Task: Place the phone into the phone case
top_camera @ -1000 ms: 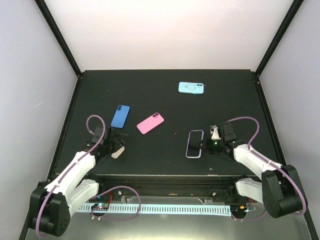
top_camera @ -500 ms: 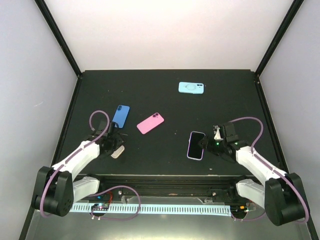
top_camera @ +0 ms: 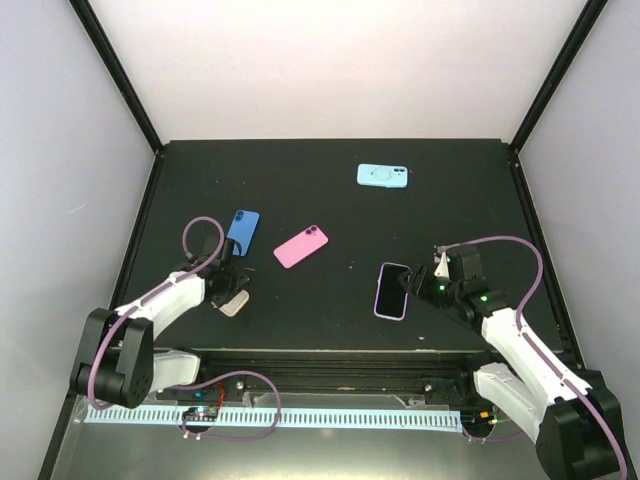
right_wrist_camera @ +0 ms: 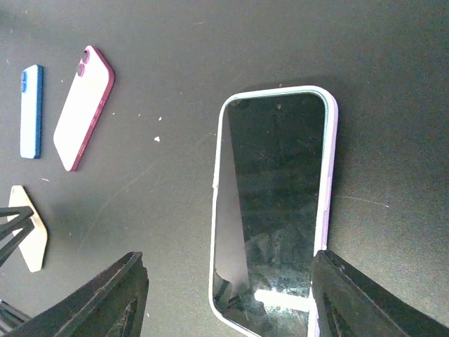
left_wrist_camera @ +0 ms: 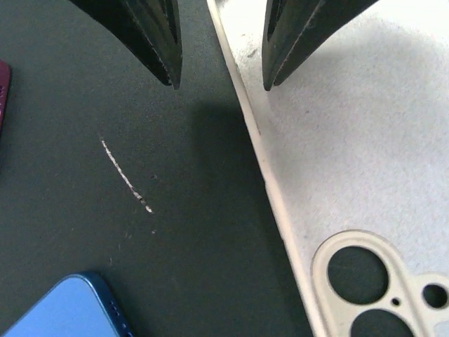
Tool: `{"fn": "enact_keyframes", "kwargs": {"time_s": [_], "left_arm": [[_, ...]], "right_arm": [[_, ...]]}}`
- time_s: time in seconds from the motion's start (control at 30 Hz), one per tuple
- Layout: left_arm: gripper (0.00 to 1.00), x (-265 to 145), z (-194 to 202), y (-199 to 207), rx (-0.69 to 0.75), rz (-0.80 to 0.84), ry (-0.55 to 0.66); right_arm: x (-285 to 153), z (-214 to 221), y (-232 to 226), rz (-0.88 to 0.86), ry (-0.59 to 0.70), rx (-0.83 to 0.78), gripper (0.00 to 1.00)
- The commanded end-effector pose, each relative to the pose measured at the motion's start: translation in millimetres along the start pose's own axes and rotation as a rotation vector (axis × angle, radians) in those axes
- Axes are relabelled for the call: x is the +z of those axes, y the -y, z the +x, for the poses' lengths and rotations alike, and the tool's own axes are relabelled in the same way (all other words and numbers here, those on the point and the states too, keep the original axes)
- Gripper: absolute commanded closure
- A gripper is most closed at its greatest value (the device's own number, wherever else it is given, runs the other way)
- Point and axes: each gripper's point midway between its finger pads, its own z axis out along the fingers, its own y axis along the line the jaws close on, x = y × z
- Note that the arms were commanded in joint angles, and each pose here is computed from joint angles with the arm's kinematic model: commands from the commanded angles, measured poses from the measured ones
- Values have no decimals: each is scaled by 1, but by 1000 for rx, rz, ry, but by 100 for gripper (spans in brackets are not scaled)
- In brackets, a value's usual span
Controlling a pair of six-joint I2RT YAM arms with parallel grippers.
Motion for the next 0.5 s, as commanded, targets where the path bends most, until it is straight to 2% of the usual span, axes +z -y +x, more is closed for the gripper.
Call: {"fn": "enact_keyframes", "kwargs": {"time_s": [0.0,0.13,0.23,0.47], "left_arm": [[70,1,-14,10,-4,6,32],[88,6,-9,15,25,14,-7],[98,7,-4,16,49,15,-36],[98,-7,9,24,87,90,-82]], "right_arm": [[-4,-2,-3,-23,25,8,36],[-6,0,-5,-45,34,15,36],[-9,-1,-8,-58,43,14,36],[-13,0,-10,-77,59,18,37]]}}
